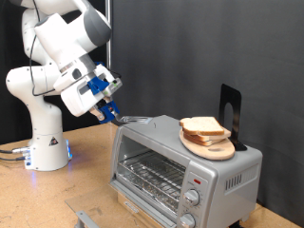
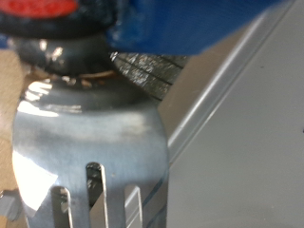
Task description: Make a piece of toast with the oven
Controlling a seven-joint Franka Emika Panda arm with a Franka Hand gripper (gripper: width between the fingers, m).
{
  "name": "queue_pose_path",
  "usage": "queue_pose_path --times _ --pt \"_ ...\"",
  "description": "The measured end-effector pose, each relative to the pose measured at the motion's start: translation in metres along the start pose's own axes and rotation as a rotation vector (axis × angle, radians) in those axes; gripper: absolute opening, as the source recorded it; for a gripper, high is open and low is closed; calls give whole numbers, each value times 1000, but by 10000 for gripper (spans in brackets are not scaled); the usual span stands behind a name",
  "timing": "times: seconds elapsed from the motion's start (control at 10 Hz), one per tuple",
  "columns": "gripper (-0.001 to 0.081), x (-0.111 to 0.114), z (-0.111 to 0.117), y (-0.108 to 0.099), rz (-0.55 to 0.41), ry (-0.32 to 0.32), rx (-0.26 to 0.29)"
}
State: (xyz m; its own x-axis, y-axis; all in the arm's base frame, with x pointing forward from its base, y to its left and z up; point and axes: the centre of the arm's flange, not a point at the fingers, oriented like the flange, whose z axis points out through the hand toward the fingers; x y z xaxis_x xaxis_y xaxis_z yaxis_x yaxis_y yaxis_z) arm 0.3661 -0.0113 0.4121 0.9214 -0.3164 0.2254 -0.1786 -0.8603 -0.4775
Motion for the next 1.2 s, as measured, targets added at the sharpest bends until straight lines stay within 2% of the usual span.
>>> queue_pose_path --times 0.4,0.7,1.2 --pt "444 31 3 -34 20 -37 -58" --pt "444 50 21 -51 4 -77 -103" --pt "444 61 45 -68 -22 -116 -101"
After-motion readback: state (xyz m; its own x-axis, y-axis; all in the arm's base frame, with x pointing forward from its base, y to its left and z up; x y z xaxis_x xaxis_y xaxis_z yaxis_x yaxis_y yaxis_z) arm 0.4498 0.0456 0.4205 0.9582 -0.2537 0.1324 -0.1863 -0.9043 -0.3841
